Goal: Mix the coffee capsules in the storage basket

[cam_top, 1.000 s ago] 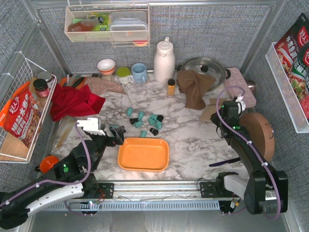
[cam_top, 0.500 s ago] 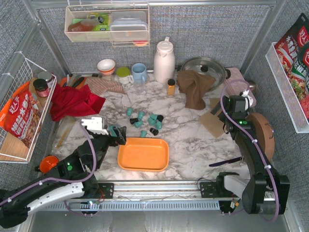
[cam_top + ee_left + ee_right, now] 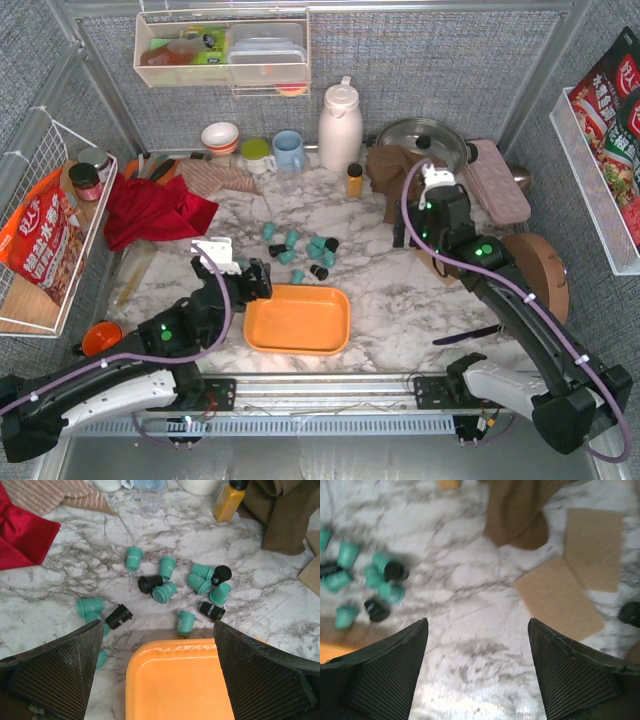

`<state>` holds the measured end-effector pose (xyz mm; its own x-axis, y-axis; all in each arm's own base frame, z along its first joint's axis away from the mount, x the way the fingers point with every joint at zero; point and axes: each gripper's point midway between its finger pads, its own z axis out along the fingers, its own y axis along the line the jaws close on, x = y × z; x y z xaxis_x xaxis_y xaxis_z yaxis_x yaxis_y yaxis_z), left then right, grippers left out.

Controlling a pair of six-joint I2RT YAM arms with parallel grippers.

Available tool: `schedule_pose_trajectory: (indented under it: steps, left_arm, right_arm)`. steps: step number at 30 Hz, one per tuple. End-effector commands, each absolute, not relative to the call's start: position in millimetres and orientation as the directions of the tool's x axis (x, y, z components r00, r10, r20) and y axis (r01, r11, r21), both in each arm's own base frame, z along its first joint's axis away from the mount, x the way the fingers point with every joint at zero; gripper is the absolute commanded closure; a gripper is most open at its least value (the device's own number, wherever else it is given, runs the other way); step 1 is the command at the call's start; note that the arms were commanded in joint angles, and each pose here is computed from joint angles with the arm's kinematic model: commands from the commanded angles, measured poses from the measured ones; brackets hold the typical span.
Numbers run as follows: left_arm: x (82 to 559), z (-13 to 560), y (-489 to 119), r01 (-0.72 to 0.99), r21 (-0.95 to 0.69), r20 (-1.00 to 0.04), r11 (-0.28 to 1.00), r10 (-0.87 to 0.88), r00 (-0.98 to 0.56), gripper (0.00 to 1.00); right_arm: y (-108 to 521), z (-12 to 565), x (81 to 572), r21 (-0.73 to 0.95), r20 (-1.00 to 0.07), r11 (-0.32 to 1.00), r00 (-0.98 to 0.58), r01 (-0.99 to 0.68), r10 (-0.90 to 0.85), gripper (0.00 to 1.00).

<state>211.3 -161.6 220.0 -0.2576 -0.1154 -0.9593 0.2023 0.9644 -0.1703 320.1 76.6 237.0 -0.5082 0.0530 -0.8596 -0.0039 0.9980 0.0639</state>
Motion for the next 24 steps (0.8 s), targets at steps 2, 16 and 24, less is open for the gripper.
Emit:
schedule_pose_trajectory:
  steps: [2,16,24]
  left_arm:
    - [208.4,199.0,-160.6,0.153,-0.181,-0.932,0.971,-0.120,-0.341,0.01]
    - [206.9,149.8,-150.4,0.071,-0.197,-0.881,0.978,-0.145,-0.450,0.01]
    - [202.1,140.3,-145.6,0.064,-0.237,-0.867,0.969,-0.181,-0.464,0.01]
  right_arm:
    - [121.3,207.6,281.8,0.071,-0.784,0.981,-0.618,-0.183,-0.058,0.19]
    - [216.7,120.3,200.1,0.133,-0.664,0.901,-0.712,-0.414,-0.229,0.28]
    - [259.5,89.2,195.6,0.142,-0.659,0.890,-0.712,-0.433,-0.242,0.47]
